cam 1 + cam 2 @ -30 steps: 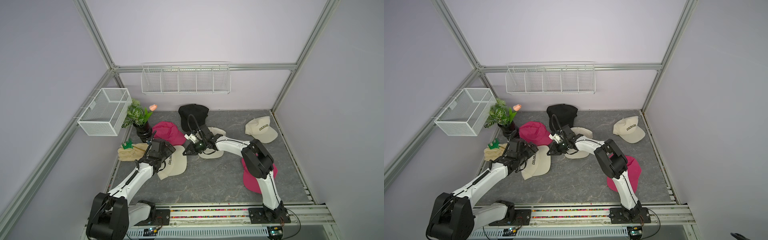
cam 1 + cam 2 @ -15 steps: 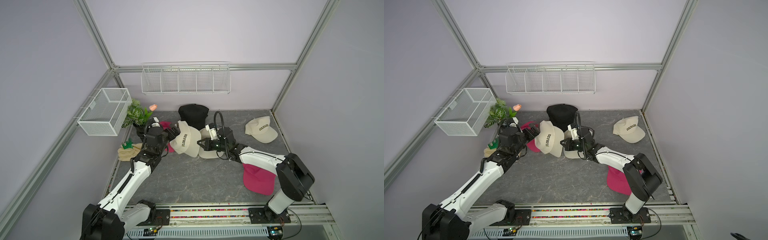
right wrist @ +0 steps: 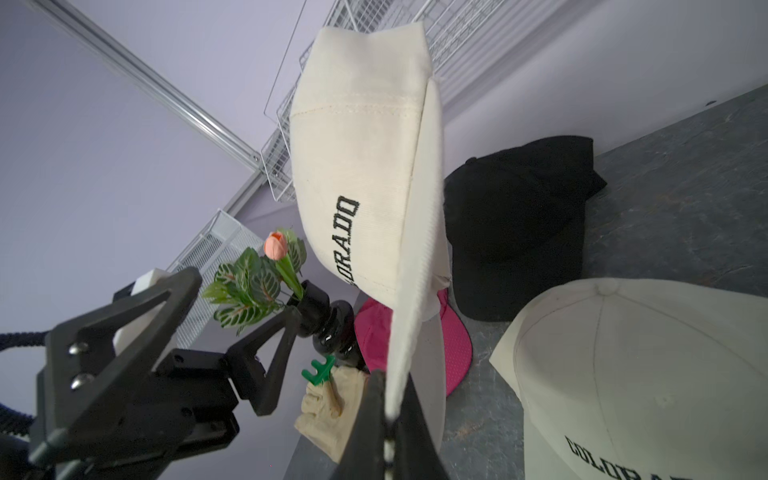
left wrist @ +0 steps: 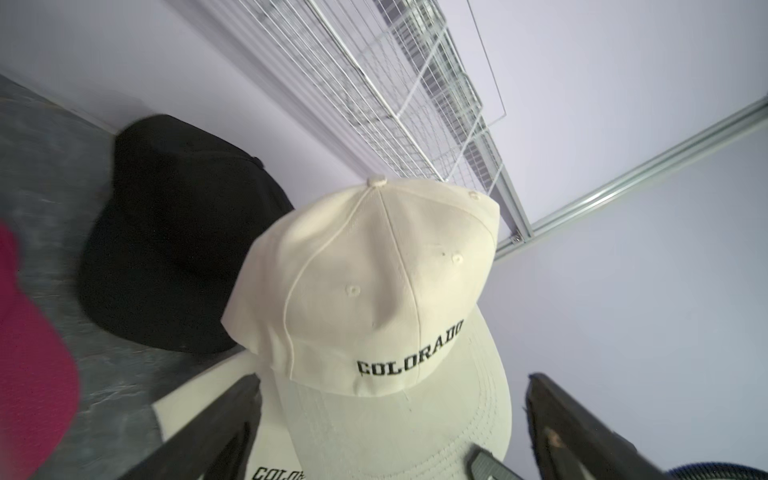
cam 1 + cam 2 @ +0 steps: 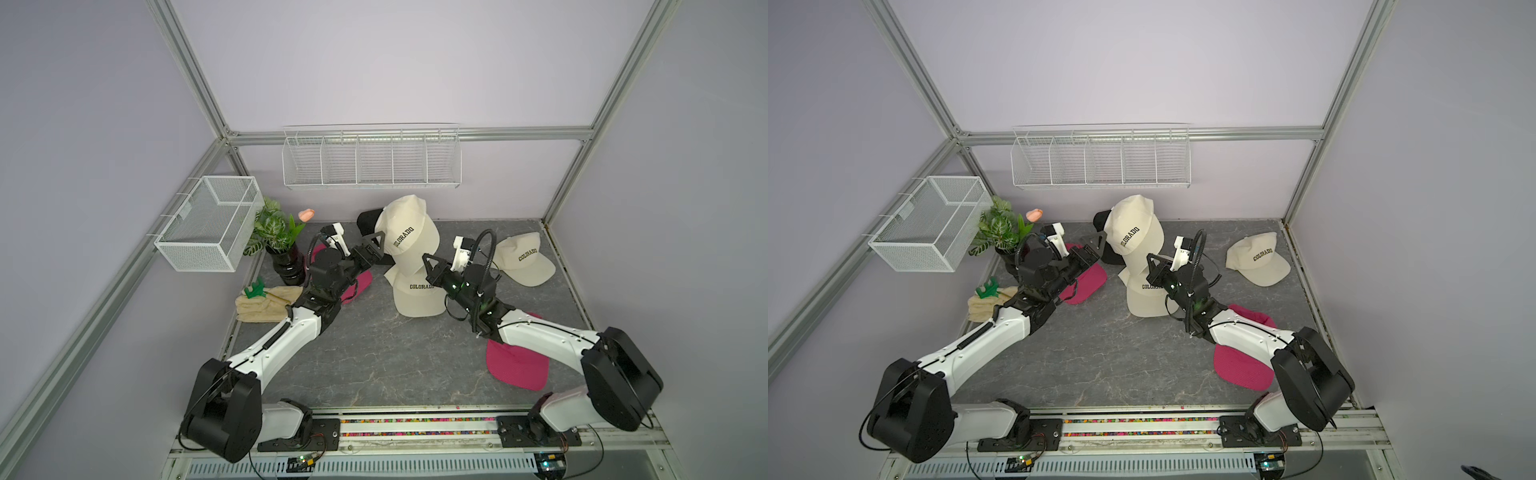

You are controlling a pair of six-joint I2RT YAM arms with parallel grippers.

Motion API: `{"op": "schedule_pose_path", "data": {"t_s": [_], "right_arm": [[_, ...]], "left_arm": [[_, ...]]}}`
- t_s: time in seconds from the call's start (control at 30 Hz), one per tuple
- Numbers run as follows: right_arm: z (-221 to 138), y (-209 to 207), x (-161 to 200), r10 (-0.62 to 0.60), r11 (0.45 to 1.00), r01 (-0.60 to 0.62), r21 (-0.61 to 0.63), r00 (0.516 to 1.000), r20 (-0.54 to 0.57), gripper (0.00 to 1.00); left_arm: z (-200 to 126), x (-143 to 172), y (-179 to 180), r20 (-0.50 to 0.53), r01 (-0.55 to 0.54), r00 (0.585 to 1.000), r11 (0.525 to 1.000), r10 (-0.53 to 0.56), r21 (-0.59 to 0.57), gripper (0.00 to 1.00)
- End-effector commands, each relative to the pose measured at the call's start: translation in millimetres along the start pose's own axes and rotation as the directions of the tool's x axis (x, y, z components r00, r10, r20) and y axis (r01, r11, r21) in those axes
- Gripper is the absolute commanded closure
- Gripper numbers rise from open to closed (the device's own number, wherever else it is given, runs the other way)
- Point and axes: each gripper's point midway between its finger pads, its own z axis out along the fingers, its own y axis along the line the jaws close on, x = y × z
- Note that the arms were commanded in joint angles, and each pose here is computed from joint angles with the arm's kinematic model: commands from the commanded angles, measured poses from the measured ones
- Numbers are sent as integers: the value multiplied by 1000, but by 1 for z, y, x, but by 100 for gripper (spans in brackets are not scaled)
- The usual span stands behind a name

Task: Stack the baseball caps by color
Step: Pick up the baseball cap from the center of the board.

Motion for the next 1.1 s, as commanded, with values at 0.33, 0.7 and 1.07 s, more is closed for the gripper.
{"op": "schedule_pose_path", "data": {"t_s": [0.33, 0.7, 1.07], "right_arm": [[-31, 23, -64, 235, 962, -178, -205, 924, 303, 93], [-46, 51, -87, 286, 924, -153, -351, 885, 368, 93], [-29, 49, -67, 310, 904, -189, -383, 907, 285, 94]], "left_arm": [[49, 34, -63, -160, 106, 985, 945, -58, 308, 1], [56, 39, -67, -194, 195, 972, 911, -130, 364, 1], [52, 40, -107, -244, 227, 964, 796, -104, 560, 32]]}}
